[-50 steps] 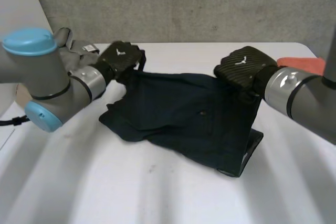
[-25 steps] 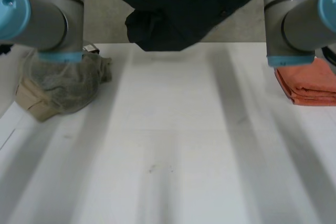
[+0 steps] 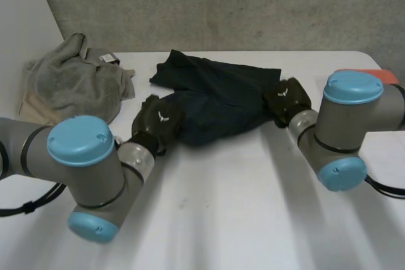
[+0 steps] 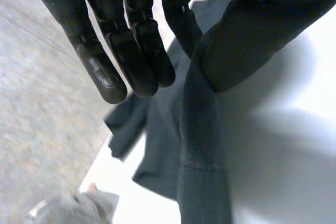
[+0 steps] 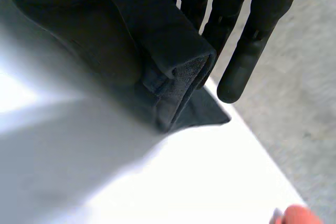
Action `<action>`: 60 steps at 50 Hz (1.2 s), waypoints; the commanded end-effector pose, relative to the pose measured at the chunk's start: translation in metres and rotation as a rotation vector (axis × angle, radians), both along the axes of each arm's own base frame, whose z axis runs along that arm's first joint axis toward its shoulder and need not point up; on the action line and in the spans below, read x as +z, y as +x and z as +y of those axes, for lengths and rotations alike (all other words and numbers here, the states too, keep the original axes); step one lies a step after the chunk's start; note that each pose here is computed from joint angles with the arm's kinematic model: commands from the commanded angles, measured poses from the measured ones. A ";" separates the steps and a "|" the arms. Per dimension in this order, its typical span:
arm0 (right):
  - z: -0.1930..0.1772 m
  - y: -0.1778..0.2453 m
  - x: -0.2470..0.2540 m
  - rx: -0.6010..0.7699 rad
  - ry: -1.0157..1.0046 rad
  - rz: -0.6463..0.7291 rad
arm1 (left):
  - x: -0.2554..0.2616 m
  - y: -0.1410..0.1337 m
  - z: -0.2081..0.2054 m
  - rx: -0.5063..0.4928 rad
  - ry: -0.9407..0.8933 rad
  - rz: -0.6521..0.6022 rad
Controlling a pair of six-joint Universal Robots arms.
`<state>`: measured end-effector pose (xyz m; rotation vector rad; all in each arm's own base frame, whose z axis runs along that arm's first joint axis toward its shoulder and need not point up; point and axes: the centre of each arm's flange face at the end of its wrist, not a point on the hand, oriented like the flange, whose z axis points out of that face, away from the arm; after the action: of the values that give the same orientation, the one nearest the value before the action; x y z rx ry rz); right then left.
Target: Fold the laundry.
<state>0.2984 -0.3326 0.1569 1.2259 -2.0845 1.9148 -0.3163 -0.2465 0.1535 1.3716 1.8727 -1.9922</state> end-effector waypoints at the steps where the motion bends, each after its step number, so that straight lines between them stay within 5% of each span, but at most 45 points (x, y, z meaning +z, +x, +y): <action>1: 0.054 -0.024 0.025 0.025 0.158 0.112 | 0.023 0.029 0.033 0.112 0.091 -0.099; 7: 0.101 -0.046 0.040 0.065 0.241 0.256 | 0.040 0.048 0.087 0.078 0.216 -0.210; 12: 0.157 -0.071 0.041 0.162 0.375 0.473 | 0.038 0.068 0.155 -0.044 0.423 -0.403; 18: 0.170 -0.079 0.041 0.183 0.434 0.496 | 0.040 0.068 0.190 -0.158 0.471 -0.478; 22: 0.161 -0.074 0.042 0.169 0.390 0.427 | 0.042 0.055 0.172 -0.143 0.407 -0.425; 30: 0.115 -0.062 0.038 0.067 0.292 0.251 | 0.051 0.012 0.063 0.002 0.146 -0.232; 40: 0.047 -0.044 0.034 -0.052 0.097 0.156 | 0.046 -0.048 -0.039 -0.026 -0.273 -0.200; 50: -0.015 -0.027 0.009 -0.151 -0.041 0.132 | 0.015 -0.085 -0.101 -0.069 -0.439 -0.104; 60: -0.045 -0.011 0.004 -0.159 -0.196 0.038 | -0.016 -0.099 -0.110 -0.071 -0.462 -0.045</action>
<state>0.2794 -0.3678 0.1564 1.0667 -1.9386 1.8356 -0.4098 -0.3569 0.1461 1.3829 1.2439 -2.1655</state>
